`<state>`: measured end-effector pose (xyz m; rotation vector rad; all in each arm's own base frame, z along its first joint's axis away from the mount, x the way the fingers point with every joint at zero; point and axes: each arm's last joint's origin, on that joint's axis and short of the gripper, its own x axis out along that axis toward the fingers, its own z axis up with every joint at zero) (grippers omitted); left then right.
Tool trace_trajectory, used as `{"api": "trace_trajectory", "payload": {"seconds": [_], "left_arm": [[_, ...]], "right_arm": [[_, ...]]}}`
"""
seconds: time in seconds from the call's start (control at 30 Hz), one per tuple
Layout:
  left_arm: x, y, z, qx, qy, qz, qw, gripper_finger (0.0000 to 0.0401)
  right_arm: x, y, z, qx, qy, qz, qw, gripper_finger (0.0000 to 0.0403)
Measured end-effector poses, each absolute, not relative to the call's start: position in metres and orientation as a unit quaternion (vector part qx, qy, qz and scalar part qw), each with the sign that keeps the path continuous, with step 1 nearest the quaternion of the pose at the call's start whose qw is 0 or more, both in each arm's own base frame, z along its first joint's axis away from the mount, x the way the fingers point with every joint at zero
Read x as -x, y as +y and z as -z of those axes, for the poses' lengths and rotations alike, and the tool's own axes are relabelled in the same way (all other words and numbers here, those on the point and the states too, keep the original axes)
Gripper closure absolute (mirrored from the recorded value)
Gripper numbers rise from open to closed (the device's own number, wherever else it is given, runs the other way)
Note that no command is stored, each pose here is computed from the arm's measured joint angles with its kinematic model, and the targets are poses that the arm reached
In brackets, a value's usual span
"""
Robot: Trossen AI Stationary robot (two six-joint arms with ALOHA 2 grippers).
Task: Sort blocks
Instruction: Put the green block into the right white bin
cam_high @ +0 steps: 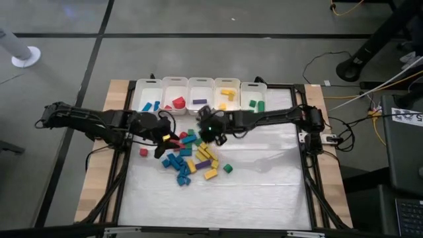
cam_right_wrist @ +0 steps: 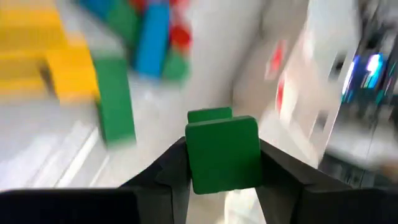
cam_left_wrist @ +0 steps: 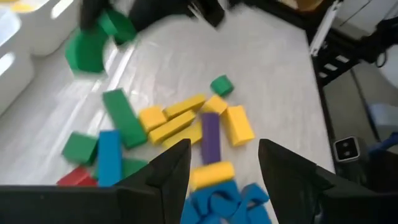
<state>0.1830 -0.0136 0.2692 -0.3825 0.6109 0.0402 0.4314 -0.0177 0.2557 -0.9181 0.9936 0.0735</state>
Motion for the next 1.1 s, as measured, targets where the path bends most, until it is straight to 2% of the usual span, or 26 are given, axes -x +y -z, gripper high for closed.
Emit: {"api": "trace_trajectory", "payload": {"seconds": [0.23,0.4,0.77,0.93,1.1], "left_arm": [[-0.177,-0.009,-0.265,0.190,0.328,-0.039,0.925,0.0223],[-0.177,-0.007,-0.264,0.190,0.332,-0.045,0.923,0.0223],[-0.177,-0.004,-0.263,0.178,0.332,-0.047,0.925,0.0223],[-0.177,-0.004,-0.263,0.178,0.332,-0.047,0.925,0.0223],[-0.177,-0.004,-0.263,0.176,0.334,-0.047,0.925,0.0223]], "right_arm": [[-0.403,-0.081,-0.246,0.363,0.594,0.045,0.716,0.0254],[-0.382,-0.118,-0.246,0.320,0.653,0.078,0.682,0.0260],[-0.342,-0.165,-0.268,0.242,0.682,0.144,0.675,0.0257],[-0.316,-0.187,-0.266,0.153,0.722,0.163,0.655,0.0256],[-0.301,-0.204,-0.262,0.034,0.713,0.154,0.683,0.0256]]}}
